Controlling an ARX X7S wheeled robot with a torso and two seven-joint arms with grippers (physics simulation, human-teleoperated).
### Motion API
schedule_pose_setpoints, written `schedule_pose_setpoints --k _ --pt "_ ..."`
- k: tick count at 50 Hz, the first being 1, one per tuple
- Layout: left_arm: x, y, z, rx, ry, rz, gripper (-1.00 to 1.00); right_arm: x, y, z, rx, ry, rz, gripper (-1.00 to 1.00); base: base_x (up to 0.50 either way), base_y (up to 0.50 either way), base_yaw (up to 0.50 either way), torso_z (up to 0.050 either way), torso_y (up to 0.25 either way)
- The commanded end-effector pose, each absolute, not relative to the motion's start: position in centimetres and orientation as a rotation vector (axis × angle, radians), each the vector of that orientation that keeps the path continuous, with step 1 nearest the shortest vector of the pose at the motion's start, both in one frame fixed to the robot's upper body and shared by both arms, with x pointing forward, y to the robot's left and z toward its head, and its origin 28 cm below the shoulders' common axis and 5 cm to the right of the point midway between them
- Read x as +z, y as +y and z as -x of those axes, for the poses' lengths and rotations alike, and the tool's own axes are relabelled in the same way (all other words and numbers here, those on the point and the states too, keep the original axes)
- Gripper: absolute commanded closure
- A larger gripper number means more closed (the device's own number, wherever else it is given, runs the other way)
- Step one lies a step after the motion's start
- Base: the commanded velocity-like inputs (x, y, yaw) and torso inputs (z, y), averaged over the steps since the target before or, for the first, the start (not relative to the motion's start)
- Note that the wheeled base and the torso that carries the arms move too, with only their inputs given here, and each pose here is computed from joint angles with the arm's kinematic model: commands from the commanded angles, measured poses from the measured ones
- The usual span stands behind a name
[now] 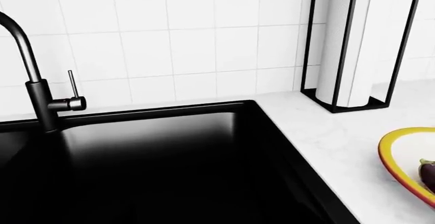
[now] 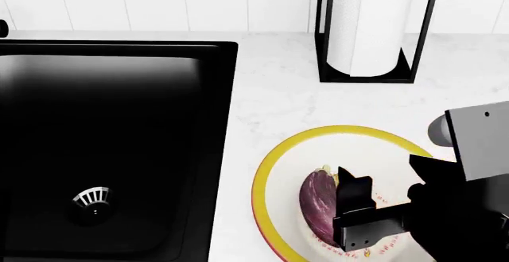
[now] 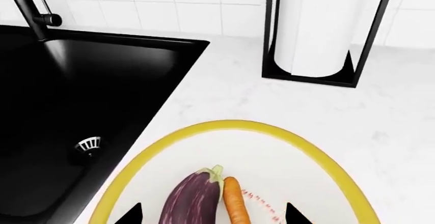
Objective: There is a mixed pile of frozen fruits and vegetables on the counter. Locate all the frozen vegetables and place the items in a bowl on the counter. Take all the frozen fruits and defrost them in a running sink.
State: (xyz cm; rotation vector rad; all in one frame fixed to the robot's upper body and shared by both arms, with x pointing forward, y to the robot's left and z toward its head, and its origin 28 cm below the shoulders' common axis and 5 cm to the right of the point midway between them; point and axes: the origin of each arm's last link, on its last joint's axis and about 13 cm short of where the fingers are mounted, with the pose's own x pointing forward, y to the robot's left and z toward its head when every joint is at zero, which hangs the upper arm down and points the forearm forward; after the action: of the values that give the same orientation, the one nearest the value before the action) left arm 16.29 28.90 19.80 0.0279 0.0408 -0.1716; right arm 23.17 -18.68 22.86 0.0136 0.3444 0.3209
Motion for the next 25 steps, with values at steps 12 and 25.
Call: schedule_pose_setpoints --k 12,25 --pt "20.0 29.1 -16.5 -0.162 0.029 -0.017 -1.00 23.5 -20.0 -17.7 0.143 0.074 -0.008 -1.00 0.00 0.00 0.00 0.000 0.000" --pt "20.3 29.2 -16.5 -0.153 0.022 -0.001 -1.00 24.2 -20.4 -17.1 0.099 0.051 -0.007 -1.00 0.00 0.00 0.00 0.000 0.000"
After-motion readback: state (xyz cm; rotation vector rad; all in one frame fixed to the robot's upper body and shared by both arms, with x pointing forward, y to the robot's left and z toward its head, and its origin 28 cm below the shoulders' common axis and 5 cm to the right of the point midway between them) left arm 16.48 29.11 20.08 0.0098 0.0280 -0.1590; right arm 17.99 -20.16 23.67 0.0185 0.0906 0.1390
